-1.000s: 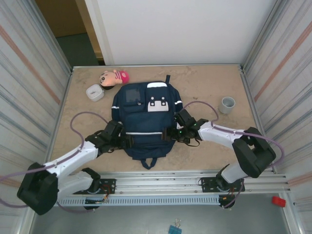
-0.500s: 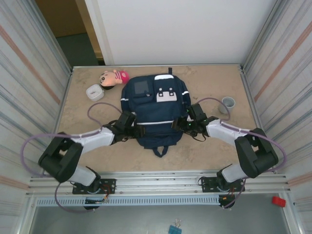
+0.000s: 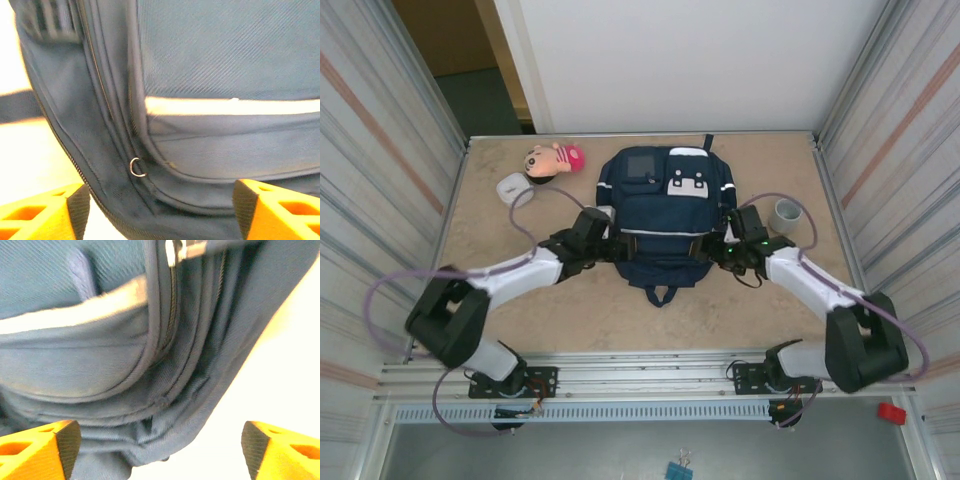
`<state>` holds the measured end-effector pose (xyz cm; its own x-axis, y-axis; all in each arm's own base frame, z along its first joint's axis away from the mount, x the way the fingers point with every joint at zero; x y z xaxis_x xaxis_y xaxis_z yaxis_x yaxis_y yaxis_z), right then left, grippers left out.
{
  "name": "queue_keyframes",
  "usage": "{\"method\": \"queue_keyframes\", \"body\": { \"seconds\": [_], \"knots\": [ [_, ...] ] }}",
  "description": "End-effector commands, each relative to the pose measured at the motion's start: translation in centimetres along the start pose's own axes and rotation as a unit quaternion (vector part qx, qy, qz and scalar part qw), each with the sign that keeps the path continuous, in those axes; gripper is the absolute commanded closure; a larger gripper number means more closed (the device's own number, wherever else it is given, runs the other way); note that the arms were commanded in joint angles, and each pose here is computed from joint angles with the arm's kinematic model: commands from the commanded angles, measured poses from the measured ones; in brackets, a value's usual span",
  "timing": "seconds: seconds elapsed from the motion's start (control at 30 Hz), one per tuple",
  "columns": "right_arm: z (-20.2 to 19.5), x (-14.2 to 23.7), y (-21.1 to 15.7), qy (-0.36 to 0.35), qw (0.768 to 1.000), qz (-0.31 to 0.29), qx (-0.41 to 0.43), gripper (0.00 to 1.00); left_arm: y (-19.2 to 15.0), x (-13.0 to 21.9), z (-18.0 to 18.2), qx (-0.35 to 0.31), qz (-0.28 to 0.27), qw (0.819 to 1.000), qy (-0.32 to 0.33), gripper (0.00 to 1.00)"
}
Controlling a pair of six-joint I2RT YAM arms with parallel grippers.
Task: Pack the student bag
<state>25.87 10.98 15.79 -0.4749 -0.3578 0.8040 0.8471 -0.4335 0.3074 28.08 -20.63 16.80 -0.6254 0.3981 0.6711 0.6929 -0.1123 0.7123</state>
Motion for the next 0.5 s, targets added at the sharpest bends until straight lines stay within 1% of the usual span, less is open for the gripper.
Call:
{"method": "queue_keyframes", "body": {
  "seconds": [0.0, 0.03, 0.07, 0.13, 0.23, 0.33, 0.37, 0.4, 0.43, 0.47],
  "knots": [
    [0.0, 5.5, 2.3, -0.018, 0.995, -0.091, 0.046, 0.07, 2.6, 6.1, 2.1, -0.052, -0.087, 0.99, 0.101, 0.1],
    [-0.3, 6.9, 2.9, -0.023, 0.99, -0.126, 0.054, 0.01, 2.8, 7.6, 2.9, -0.064, -0.109, 0.983, 0.132, 0.03],
    [-0.8, 7.8, 3.3, -0.031, 0.986, -0.153, 0.06, 0.01, 2.7, 8.6, 3.5, -0.081, -0.124, 0.977, 0.156, 0.01],
    [-2.0, 9.9, 4.2, -0.043, 0.97, -0.228, 0.071, 0.01, 2.1, 10.2, 5.2, -0.117, -0.153, 0.958, 0.213, 0.01],
    [-4.3, 10.3, 5.0, -0.051, 0.947, -0.308, 0.08, 0.01, 0.4, 10.7, 7.4, -0.151, -0.174, 0.933, 0.276, 0.01],
    [-6.8, 9.0, 5.5, -0.034, 0.935, -0.344, 0.073, 0.01, -1.8, 9.8, 9.0, -0.174, -0.176, 0.92, 0.303, 0.01],
    [-7.5, 8.4, 5.6, -0.028, 0.934, -0.35, 0.073, 0.01, -2.2, 9.5, 9.4, -0.174, -0.183, 0.916, 0.311, 0.01],
    [-8.3, 7.6, 5.7, -0.026, 0.93, -0.358, 0.075, 0.01, -2.3, 9.6, 9.9, -0.17, -0.177, 0.913, 0.326, 0.01],
    [-9.0, 6.8, 5.8, -0.024, 0.927, -0.364, 0.081, 0.01, -2.3, 9.5, 10.0, -0.178, -0.171, 0.915, 0.319, 0.01],
    [-9.5, 6.0, 5.7, -0.026, 0.926, -0.366, 0.089, 0.01, -2.1, 9.3, 10.2, -0.188, -0.177, 0.913, 0.316, 0.01]
  ]
}}
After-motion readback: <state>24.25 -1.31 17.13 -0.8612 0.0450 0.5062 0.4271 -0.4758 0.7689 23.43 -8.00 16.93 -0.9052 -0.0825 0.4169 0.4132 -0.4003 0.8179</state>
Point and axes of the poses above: each hand's point on the last joint's axis, 136 mm out from that joint toward the fingers, its own x axis back along the fingers, its own z axis along the line the jaws close on, y = z × x, the point moved 7 cm from there along x, back along the fingers, and after that the axes turned 10 degrees about -x, right-handed, at the moved point
